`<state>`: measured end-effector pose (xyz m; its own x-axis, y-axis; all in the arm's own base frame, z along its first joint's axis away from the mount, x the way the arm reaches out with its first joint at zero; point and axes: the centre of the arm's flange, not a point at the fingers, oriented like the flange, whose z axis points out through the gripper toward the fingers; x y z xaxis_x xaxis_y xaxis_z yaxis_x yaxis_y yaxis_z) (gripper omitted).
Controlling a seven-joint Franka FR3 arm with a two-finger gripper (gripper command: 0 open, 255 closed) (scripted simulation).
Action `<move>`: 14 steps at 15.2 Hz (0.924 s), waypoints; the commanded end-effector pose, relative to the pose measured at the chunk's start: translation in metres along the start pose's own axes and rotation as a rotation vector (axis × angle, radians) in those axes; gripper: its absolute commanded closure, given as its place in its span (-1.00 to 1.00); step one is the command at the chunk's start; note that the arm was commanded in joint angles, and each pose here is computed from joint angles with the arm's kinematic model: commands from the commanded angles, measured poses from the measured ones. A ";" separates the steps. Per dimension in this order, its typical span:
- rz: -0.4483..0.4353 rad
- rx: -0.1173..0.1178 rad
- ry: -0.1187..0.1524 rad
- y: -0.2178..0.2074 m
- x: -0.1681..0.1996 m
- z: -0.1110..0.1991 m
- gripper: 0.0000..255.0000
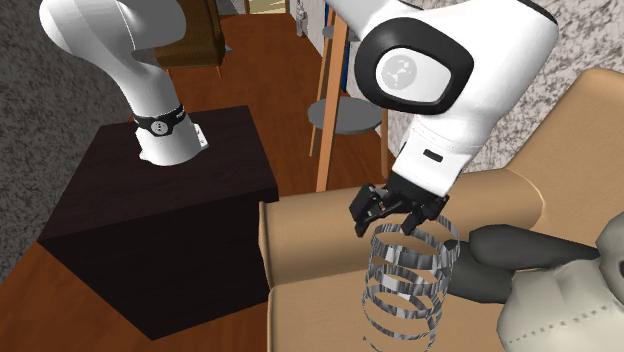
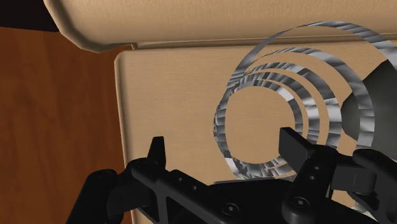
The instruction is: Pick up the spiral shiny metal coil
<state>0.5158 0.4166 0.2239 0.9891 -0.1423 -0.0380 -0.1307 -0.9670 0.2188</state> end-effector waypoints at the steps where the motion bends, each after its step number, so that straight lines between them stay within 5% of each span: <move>1: 0.001 0.000 0.001 -0.004 0.000 0.011 -1.00; 7: 0.001 0.000 0.001 -0.009 0.001 0.034 -1.00; 8: 0.001 0.000 0.001 -0.008 0.001 0.034 1.00; 14: 0.001 0.000 0.001 -0.008 0.001 0.034 1.00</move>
<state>0.5161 0.4171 0.1896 0.9889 -0.1442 -0.0354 -0.1331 -0.9668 0.2182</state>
